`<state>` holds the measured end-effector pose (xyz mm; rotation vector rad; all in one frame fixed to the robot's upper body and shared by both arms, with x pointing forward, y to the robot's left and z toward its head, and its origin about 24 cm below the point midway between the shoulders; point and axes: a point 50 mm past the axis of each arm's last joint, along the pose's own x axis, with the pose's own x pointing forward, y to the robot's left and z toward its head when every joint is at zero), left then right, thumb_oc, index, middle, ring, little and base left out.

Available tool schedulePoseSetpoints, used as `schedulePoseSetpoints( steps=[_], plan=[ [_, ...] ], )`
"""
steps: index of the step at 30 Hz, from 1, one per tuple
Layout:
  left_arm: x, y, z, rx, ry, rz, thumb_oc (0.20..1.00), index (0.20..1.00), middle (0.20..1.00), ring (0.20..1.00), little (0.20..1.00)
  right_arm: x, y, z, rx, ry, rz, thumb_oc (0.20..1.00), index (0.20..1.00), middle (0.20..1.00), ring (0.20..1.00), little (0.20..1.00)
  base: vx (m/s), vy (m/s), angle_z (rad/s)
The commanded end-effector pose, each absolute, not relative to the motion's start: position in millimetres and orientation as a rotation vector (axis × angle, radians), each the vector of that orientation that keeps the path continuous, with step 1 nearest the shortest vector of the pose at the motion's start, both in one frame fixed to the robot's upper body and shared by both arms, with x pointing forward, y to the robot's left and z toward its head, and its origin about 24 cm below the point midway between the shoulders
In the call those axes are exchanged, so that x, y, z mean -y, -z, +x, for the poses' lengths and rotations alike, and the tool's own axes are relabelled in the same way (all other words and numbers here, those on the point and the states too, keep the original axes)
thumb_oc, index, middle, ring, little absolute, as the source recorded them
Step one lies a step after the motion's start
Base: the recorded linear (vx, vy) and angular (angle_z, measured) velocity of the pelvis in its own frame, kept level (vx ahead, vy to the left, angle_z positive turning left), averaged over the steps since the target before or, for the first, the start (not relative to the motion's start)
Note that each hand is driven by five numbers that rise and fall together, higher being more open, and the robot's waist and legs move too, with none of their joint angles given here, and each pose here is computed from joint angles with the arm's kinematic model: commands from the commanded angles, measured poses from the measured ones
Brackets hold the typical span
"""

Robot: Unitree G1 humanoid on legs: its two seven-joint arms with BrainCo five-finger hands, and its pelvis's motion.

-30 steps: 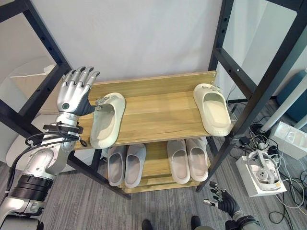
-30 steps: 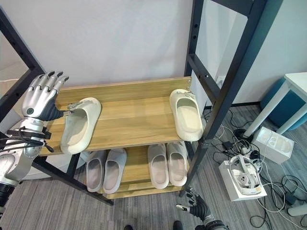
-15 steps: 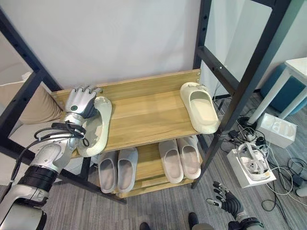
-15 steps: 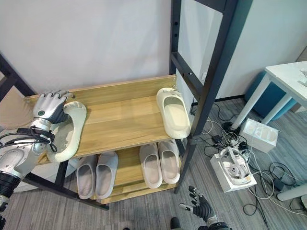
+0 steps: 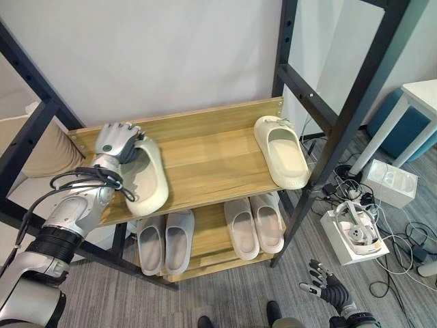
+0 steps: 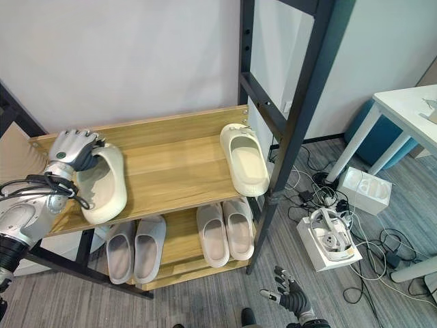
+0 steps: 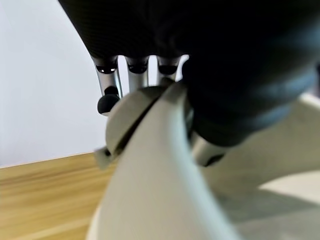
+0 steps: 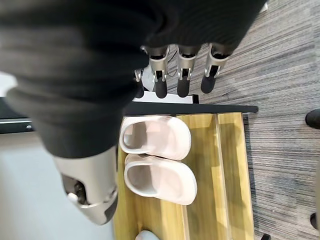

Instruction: Arrange the slippers neatly on the shoe rack.

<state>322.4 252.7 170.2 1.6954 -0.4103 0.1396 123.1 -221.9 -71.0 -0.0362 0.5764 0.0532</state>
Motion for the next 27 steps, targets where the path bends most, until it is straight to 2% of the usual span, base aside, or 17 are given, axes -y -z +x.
schedulePoseSetpoints(
  steps=[1,4,8,14,18,27],
  plan=[
    [-238,-230,333,0.623,-0.244,1.707,0.2,0.2,0.2,0.2,0.2,215,52,142,-0.449,-0.08,0.002,1.0,1.0,1.0,1.0,1.0,0.0,-0.017,0.03],
    [-205,-242,334,0.771,-0.179,1.719,0.2,0.2,0.2,0.2,0.2,213,52,142,-0.448,-0.076,0.029,1.0,1.0,1.0,1.0,1.0,0.0,0.0,0.0],
    [-182,-247,338,0.853,-0.132,1.735,0.2,0.2,0.2,0.2,0.2,215,53,141,-0.452,-0.063,0.045,1.0,1.0,1.0,1.0,1.0,-0.01,-0.016,-0.01],
    [-167,-249,344,0.888,-0.104,1.757,0.2,0.2,0.2,0.2,0.2,220,52,138,-0.447,-0.039,0.055,1.0,1.0,1.0,1.0,1.0,0.0,-0.025,-0.04],
    [-163,-247,352,0.874,-0.097,1.785,0.2,0.2,0.2,0.2,0.2,224,50,137,-0.44,-0.02,0.064,1.0,1.0,1.0,1.0,1.0,0.0,-0.037,-0.15],
    [-185,-237,369,0.713,-0.152,1.816,0.2,0.2,0.2,0.2,0.2,228,49,132,-0.432,0.006,0.075,1.0,1.0,1.0,1.0,1.0,0.0,-0.042,-0.21]
  ],
)
